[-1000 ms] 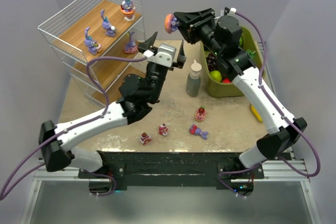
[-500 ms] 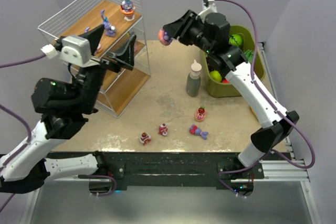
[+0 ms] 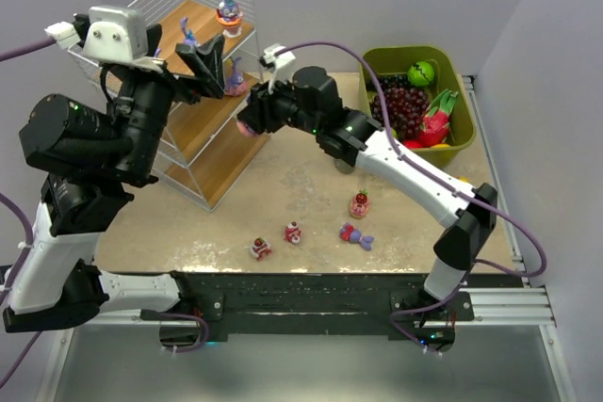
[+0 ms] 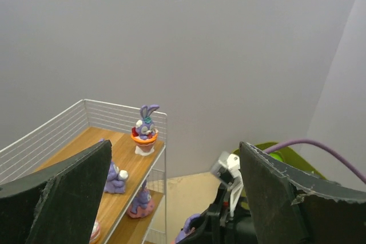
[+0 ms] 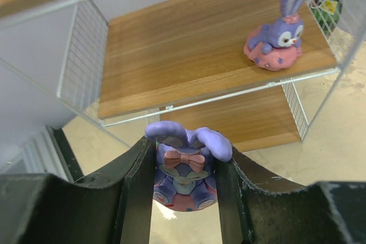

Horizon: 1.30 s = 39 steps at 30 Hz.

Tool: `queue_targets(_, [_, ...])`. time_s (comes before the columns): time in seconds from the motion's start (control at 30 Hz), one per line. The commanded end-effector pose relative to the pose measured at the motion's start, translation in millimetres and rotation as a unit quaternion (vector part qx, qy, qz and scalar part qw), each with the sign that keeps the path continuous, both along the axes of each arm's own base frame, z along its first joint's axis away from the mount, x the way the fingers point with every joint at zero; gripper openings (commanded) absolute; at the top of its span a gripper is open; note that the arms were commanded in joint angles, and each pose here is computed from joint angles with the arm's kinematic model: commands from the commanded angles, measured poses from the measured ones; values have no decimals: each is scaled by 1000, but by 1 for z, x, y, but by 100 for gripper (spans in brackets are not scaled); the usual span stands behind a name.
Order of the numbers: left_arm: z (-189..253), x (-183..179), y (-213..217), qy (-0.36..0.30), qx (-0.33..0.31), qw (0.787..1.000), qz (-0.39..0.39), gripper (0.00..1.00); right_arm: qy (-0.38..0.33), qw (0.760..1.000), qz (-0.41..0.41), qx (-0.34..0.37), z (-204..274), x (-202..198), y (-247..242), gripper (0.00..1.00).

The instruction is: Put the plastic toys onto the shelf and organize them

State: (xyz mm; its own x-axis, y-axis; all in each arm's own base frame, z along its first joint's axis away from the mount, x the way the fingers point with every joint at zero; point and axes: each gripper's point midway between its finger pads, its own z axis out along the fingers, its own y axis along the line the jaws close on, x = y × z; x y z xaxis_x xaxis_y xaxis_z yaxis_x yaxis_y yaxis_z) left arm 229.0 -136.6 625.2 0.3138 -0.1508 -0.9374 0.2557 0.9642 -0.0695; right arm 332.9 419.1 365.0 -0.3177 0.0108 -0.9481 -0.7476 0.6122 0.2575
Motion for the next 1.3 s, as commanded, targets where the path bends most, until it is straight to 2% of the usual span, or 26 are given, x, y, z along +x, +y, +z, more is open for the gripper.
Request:
queue_targets(0.0, [-7,4,11,38,0,999,34,97,-87,996,20,2,19,15,25,0])
queue_targets(0.3, [-11,1,11,47,-11,999,24,97,-125,992,12,-6,8,35,61,0])
queue_targets(0.5, [-10,0,14,39,-16,999,25,98,-143,990,0,7,22,33,68,0])
queue_targets(0.93, [-12,0,26,31,-12,998,52,99,-168,986,-16,7,16,52,85,0])
queue_targets(1.27, [-17,-1,33,34,-13,997,65,99,-179,983,-12,-41,-4,67,98,0])
